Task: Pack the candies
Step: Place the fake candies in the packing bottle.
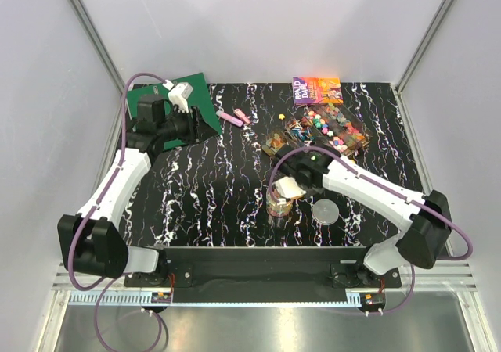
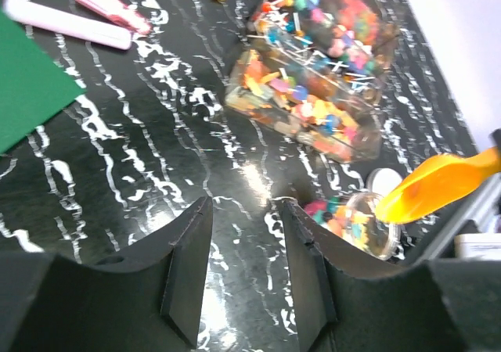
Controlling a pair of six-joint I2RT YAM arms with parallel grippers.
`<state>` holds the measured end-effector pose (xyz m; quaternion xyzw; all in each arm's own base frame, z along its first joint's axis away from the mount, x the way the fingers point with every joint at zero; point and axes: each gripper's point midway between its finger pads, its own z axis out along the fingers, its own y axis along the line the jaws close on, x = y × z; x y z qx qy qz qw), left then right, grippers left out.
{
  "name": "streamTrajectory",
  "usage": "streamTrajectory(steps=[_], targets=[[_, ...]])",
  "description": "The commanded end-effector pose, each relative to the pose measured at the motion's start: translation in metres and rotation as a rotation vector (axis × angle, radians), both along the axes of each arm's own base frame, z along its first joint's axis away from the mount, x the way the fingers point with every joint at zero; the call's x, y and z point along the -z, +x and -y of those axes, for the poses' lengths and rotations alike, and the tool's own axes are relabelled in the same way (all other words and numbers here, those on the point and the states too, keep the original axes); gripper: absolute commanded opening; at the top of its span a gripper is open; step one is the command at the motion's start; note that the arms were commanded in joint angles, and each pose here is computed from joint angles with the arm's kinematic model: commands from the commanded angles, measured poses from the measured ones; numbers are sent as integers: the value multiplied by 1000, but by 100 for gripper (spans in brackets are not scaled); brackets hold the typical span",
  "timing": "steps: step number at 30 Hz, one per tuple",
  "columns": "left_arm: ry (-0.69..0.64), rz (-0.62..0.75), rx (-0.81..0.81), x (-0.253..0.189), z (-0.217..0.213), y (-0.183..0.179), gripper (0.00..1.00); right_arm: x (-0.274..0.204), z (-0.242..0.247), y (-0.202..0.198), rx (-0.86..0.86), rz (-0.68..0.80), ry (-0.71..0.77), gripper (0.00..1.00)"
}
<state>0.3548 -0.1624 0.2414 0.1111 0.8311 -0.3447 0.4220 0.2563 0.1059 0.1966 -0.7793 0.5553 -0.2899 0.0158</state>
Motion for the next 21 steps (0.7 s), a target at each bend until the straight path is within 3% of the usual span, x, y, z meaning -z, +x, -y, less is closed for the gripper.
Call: streamTrajectory(steps=[1, 11, 12, 13, 15, 21], targets=[[-68, 35, 49, -23, 12, 5, 44, -19, 34, -16, -16, -3, -201, 0], [-100, 24, 51, -21, 17, 5, 40, -35, 16, 0, 27, 41, -186, 0], [-108, 20, 66, -21, 19, 2, 34, -36, 14, 0, 28, 42, -172, 0], [-115, 15, 84, -21, 23, -1, 16, -37, 11, 1, 45, 53, -131, 0], [-136, -13, 104, -17, 29, -8, 0, -42, -6, 1, 82, 51, 8, 0], [-172, -21, 242, -21, 60, -34, 0, -33, -50, -2, 239, 9, 290, 0]])
